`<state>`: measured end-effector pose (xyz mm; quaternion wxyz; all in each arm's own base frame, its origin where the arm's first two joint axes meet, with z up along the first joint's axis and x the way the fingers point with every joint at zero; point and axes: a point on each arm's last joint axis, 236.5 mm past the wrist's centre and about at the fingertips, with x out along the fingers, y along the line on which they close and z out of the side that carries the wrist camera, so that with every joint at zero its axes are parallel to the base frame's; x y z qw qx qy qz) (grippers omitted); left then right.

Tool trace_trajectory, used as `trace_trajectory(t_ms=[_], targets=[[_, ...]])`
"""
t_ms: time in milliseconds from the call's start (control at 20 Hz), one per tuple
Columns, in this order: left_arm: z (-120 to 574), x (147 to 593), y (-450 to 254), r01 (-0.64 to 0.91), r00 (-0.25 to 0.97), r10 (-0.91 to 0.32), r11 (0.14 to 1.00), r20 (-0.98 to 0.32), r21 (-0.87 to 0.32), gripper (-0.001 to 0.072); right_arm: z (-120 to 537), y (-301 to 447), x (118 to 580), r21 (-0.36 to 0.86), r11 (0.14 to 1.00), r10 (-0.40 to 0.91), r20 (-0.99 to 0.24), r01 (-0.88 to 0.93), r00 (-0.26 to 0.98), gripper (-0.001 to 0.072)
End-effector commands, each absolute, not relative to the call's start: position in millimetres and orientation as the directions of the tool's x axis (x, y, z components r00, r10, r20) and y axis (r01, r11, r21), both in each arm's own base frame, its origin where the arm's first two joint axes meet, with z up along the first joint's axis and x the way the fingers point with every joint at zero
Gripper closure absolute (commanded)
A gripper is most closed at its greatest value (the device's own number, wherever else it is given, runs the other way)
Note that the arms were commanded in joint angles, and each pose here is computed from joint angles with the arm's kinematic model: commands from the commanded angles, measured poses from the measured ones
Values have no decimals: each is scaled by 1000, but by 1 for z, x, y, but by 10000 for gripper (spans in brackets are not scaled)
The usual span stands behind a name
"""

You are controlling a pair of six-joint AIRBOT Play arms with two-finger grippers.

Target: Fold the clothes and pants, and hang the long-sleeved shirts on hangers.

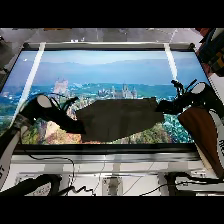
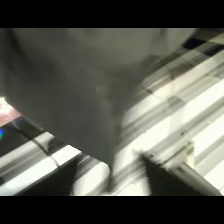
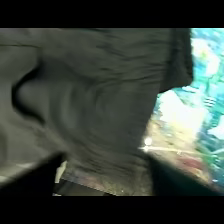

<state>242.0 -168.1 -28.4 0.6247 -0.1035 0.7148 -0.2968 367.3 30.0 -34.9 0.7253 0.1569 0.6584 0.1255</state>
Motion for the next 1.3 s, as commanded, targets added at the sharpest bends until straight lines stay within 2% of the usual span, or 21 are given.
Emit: trace_trajectory(t_ms=[0,150,250,550,800,950,1000,1050,1100,1150,1250], targets=[[-52,241,-174,214,-163,-503,821,-848,-529,5,-42,21,374,362,932,357,-926,26,120,80],[-42,261,-161,186,-102,-518,829,-850,-527,5,-42,12,400,345,937,327,-921,54,211,80],[-36,274,-151,147,-63,-523,837,-850,-526,6,-44,5,415,358,930,335,-918,80,214,80],[-40,288,-141,118,-11,-520,848,-854,-517,6,-87,0,422,455,886,456,-890,87,9,80],[-53,306,-138,99,40,-505,861,-862,-499,7,-108,25,440,593,805,593,-805,7,8,83],[-66,316,-136,79,58,-493,869,-868,-489,7,-113,51,438,668,744,668,-744,6,-20,110],[-71,319,-135,72,63,-489,872,-870,-485,7,-116,57,436,670,742,669,-742,-3,-39,147],[-76,323,-134,65,69,-484,875,-872,-480,7,-116,65,434,671,741,670,-741,-23,-51,223],[-80,327,-133,66,80,-479,878,-874,-475,13,-114,73,434,674,737,671,-739,-58,-60,387],[-81,331,-132,83,94,-475,879,-875,-469,19,-108,81,435,678,730,676,-735,-85,-58,635],[-70,343,-131,150,131,-476,877,-870,-457,19,-86,90,449,670,730,676,-737,-135,-1,686]])
